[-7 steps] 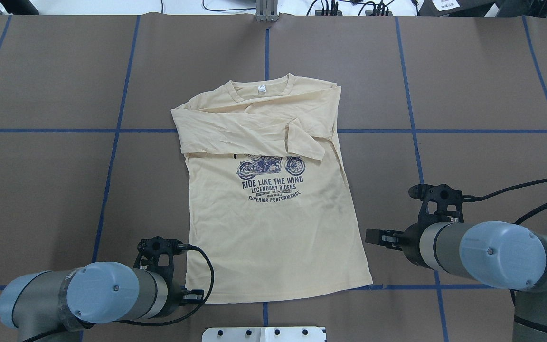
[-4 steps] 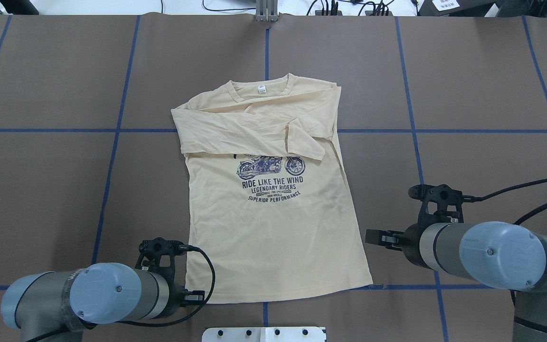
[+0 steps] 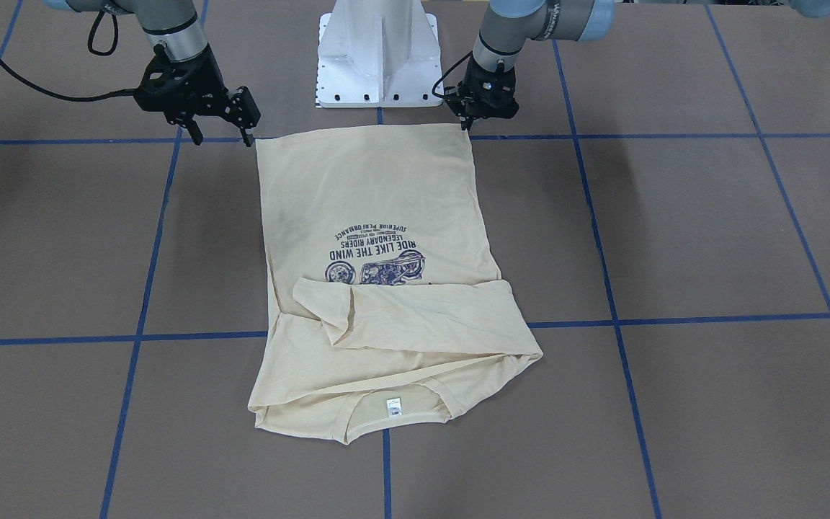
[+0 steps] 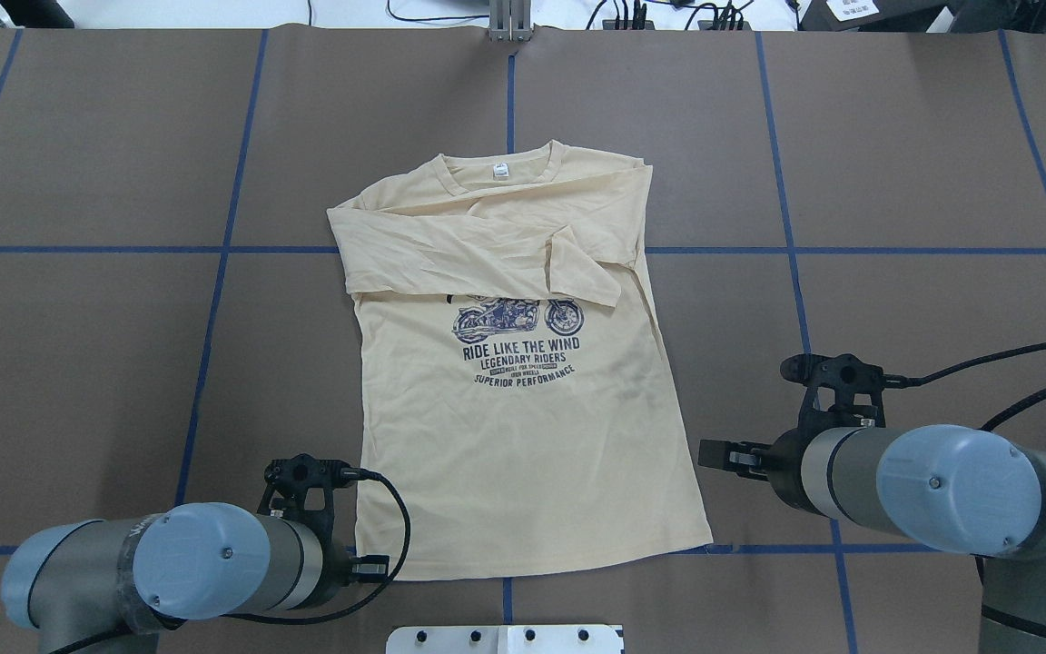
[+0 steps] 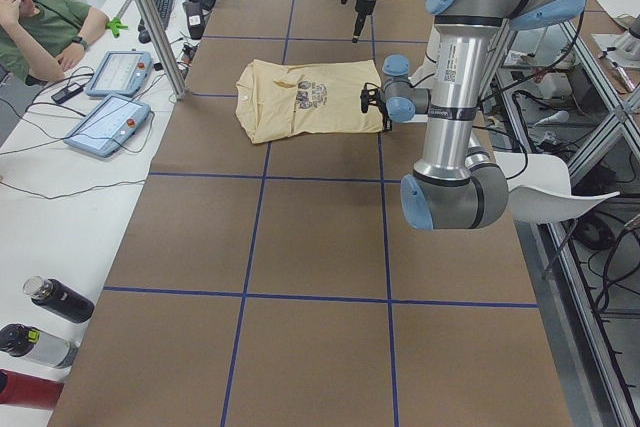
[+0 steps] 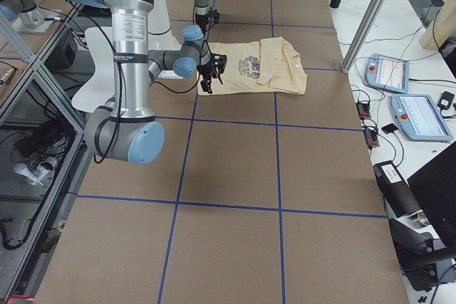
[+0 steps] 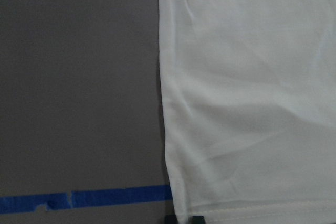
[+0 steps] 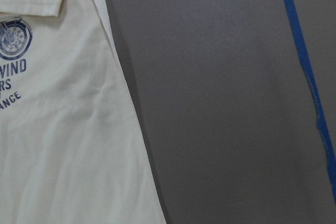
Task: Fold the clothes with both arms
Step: 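Grasp the hem corner with the left gripper while the right gripper repositions, then lower the right gripper onto its hem corner and grasp it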
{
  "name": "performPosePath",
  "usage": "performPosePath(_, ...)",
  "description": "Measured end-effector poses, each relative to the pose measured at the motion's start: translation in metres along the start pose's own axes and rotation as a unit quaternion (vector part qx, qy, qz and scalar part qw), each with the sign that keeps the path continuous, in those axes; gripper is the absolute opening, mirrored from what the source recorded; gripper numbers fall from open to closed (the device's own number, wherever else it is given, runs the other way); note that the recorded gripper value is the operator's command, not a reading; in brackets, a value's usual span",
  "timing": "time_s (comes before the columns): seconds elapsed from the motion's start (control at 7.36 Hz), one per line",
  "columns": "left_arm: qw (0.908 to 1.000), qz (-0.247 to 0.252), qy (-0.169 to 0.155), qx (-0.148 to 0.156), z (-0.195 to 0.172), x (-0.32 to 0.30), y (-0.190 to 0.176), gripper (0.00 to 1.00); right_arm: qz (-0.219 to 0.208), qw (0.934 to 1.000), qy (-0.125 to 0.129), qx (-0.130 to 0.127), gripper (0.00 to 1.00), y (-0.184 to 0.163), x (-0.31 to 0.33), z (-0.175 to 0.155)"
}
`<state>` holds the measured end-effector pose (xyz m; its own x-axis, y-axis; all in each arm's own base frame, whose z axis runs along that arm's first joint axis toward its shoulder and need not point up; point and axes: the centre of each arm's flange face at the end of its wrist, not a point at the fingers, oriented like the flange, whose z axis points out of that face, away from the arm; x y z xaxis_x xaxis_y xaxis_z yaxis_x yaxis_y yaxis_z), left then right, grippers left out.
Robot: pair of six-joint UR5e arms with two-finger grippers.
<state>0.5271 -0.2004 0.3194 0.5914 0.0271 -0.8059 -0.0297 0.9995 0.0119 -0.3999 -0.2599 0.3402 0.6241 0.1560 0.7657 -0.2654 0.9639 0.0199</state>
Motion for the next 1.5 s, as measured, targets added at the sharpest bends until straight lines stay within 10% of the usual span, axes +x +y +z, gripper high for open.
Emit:
performPosePath(0.27,1.0000,0.001,0.004,0.000,-0.004,0.002,0.000,0.00,0.000,1.0000,0.002,-0.004,0.98,0.012,-0.003,0.006)
performPosePath(0.68,0.9998,0.003,0.018,0.000,-0.015,0.011,0.001,0.00,-0.009,0.9998,0.008,0.016,0.55,0.040,-0.014,0.028)
performPosePath(1.5,0.9996,0.004,0.029,0.000,-0.021,0.022,0.000,0.00,-0.020,0.9994,0.016,0.024,0.51,0.068,-0.022,0.050)
